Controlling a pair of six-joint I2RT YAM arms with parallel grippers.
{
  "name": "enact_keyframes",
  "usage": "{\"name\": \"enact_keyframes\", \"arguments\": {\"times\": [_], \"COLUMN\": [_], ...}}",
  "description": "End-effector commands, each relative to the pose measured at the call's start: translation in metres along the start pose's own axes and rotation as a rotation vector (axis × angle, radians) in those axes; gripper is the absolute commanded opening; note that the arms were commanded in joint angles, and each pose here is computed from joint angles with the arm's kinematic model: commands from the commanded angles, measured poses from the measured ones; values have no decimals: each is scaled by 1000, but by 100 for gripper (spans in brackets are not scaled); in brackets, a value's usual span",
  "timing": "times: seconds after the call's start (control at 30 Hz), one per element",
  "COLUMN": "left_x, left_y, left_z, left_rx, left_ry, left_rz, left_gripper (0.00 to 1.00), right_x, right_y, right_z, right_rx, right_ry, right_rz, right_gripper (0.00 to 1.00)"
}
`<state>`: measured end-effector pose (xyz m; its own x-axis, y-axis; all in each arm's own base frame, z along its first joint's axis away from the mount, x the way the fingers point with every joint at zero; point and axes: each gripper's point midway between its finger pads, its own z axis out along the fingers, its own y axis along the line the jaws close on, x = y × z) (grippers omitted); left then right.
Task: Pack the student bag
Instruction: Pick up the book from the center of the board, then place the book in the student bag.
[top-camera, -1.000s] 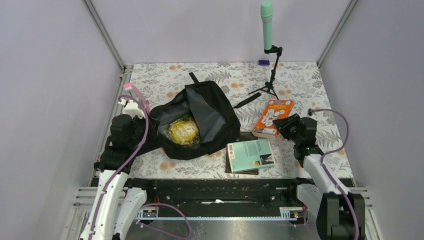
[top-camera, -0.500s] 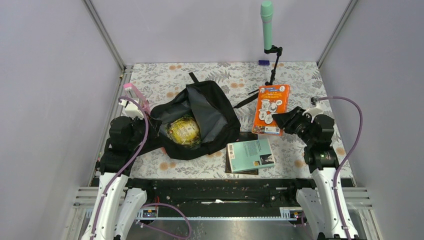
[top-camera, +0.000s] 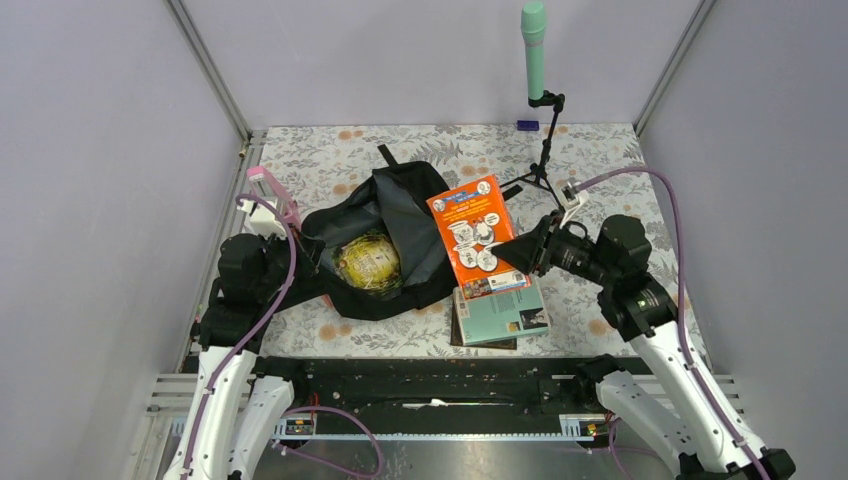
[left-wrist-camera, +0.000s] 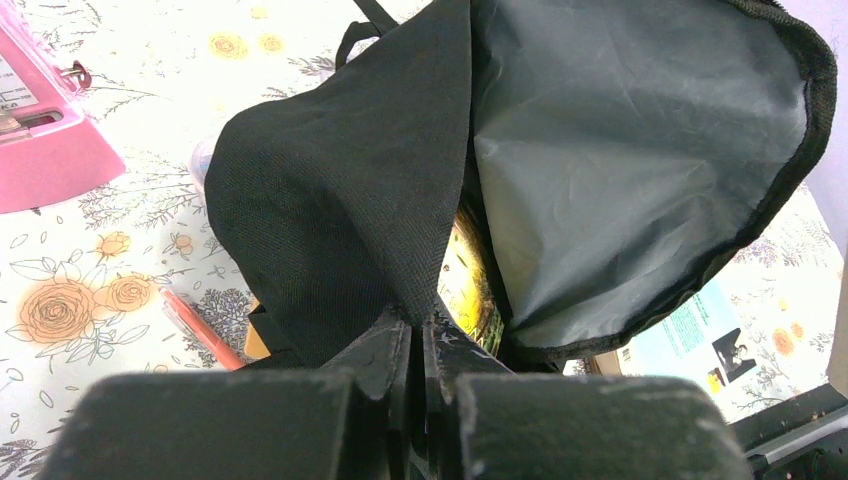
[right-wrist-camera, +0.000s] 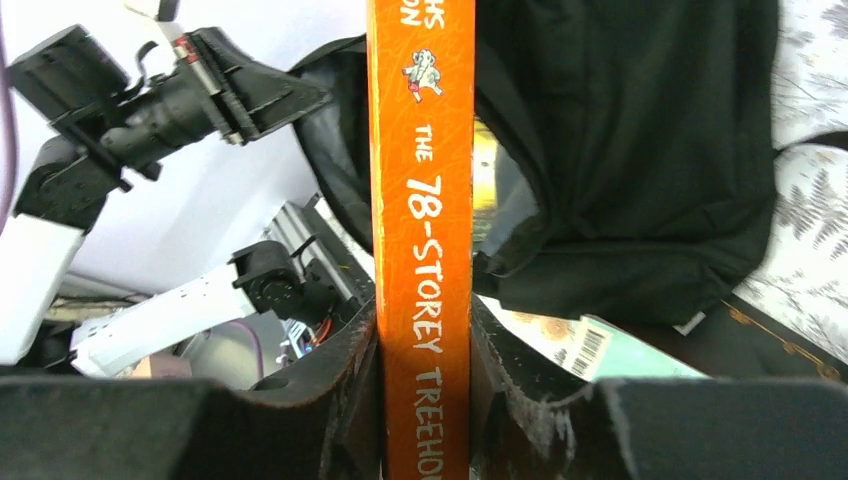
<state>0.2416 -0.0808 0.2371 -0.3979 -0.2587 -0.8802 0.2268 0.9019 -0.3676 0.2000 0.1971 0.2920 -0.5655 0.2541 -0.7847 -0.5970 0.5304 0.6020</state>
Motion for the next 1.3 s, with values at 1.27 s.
{"name": "enact_keyframes", "arguments": {"times": [1.27], "left_x": [-37], "left_y": [-23], "left_z": [-1], "left_rx": [107], "left_ry": [-126], "left_rz": [20], "left_gripper": [0], "right_x": [46], "right_y": [45], "right_z": [227], "right_rx": [412], "right_ry": [246], "right_rz": [-357], "right_gripper": [0]}}
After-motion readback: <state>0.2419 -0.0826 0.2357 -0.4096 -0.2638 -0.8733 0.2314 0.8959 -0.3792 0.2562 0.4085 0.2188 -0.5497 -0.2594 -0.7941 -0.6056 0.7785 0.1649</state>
